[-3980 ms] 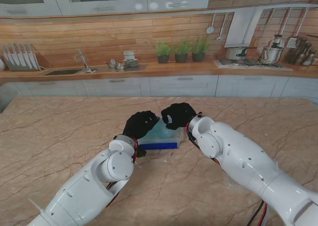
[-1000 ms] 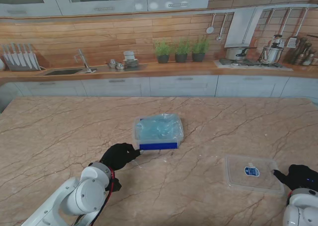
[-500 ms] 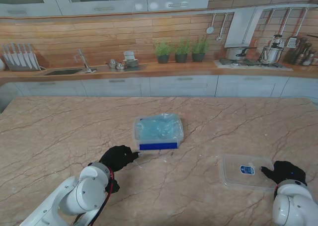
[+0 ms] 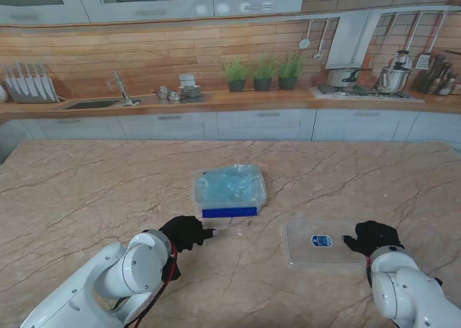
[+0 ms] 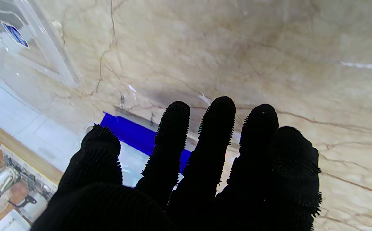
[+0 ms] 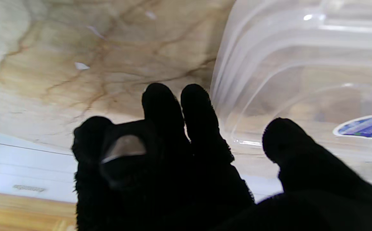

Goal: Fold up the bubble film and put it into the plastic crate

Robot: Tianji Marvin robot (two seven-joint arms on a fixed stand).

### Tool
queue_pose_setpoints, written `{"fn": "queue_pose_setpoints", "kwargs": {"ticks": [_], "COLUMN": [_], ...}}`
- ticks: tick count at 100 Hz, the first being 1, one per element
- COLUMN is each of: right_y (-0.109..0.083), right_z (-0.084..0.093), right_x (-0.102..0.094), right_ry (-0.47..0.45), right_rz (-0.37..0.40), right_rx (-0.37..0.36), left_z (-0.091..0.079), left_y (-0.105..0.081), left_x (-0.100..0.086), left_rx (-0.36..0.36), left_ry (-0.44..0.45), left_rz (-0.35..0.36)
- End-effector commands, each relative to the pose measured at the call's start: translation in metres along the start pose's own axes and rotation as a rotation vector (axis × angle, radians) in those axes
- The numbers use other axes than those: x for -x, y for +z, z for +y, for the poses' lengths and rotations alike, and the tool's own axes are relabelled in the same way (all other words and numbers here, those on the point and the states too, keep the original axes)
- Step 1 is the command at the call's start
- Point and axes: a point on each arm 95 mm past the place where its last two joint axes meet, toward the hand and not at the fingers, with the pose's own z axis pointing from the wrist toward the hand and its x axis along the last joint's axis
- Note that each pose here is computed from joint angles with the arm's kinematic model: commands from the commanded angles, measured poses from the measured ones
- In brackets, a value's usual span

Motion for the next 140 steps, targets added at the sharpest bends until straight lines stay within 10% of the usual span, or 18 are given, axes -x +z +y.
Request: {"fn": "queue_pose_setpoints", "kwargs": {"ticks": [1,140], "right_y": [-0.007,-0.024], "right_z": [-0.013,0.026], "right_x": [-0.018,-0.138], "right_ry": [0.004,0.226], "right_rz": [0.059,0.442], "right_rx": [-0.045,-0.168], "left_z": [0.006,0.022], "left_y": [0.001,0.032], "left_x": [-0.001,-0.006], "left_rx": [0.032,0.237], "left_ry": [-0.005,-0.023], "left_rz": [-0.003,-0.241]}}
